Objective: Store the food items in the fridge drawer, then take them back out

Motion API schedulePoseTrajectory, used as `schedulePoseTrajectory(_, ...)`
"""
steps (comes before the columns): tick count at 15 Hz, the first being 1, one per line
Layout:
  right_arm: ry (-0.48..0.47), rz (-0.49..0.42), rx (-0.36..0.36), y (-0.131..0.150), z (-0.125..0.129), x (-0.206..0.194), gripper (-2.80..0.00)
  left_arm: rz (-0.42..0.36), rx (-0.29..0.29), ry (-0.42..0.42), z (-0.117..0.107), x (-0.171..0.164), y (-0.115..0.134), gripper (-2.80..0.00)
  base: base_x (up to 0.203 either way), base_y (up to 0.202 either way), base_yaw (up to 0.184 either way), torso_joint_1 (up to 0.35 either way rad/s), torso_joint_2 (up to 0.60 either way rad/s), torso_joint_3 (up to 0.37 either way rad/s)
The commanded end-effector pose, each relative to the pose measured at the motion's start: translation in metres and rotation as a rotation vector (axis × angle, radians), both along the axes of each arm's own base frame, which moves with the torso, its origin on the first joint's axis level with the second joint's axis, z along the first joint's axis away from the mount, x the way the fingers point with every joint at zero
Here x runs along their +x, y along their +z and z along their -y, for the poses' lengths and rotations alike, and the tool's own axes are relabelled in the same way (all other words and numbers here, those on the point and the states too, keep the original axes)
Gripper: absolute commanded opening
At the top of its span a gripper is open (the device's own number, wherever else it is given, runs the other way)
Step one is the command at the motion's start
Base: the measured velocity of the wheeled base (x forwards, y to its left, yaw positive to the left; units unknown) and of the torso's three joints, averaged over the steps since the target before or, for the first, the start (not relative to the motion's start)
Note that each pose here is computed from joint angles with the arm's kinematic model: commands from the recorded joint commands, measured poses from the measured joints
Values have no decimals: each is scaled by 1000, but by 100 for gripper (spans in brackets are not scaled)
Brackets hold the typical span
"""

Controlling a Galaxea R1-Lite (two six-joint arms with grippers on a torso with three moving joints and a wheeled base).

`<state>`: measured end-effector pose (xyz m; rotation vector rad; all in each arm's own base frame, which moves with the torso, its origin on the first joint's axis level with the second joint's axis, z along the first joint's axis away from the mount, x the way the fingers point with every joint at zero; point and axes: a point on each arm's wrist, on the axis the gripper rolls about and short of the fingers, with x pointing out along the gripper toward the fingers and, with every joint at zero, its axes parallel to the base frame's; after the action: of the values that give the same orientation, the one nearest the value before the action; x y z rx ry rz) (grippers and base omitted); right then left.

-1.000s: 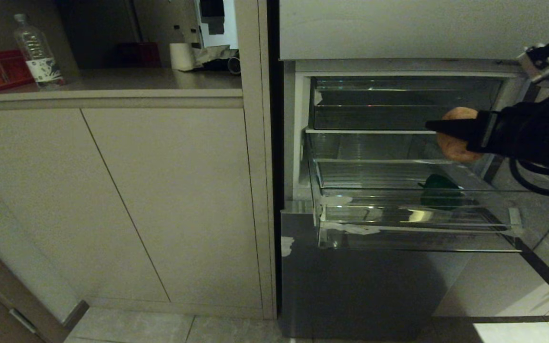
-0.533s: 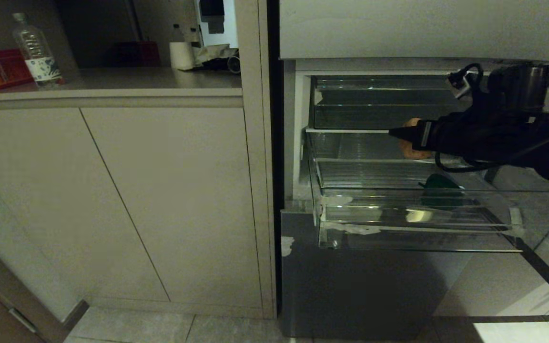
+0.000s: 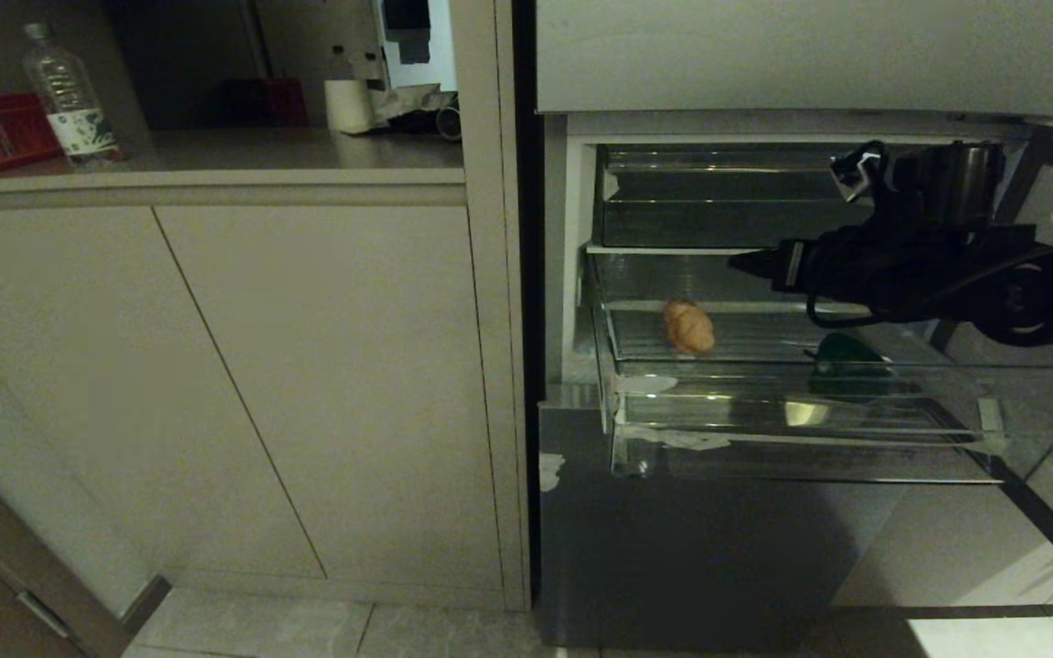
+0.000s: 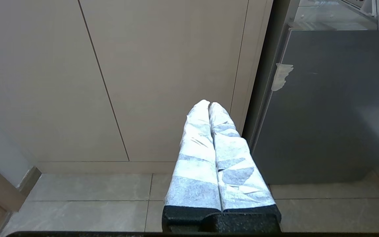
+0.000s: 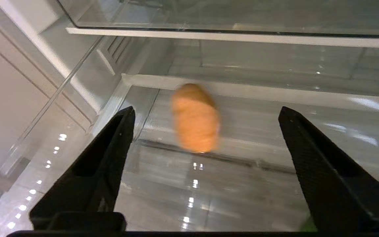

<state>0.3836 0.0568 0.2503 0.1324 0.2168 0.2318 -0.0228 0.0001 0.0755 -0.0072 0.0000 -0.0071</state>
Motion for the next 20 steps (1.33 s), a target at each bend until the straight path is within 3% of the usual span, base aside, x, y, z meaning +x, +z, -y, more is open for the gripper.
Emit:
schedulePoseTrajectory(1, -1, 49, 7, 25, 5, -36, -280, -2, 0, -1, 0, 0, 0, -280, 0, 0, 0, 0, 0, 0)
schedulePoseTrajectory(5, -8, 85, 11, 39, 19, -134, -280, -2, 0, -1, 0, 0, 0, -280, 0, 0, 0, 0, 0, 0)
schedulePoseTrajectory(9, -14, -41, -9, -16, 30, -206, -280, -1, 0, -1, 0, 0, 0, -280, 0, 0, 0, 0, 0, 0)
schedulePoseTrajectory(15, -7, -124, -29, -36, 28, -197, -280, 0, 0, -1, 0, 0, 0, -280, 0, 0, 0, 0, 0, 0)
schedulePoseTrajectory(20, -5, -246, -50, -59, 22, -156, -280, -1, 0, -1, 0, 0, 0, -280, 0, 0, 0, 0, 0, 0)
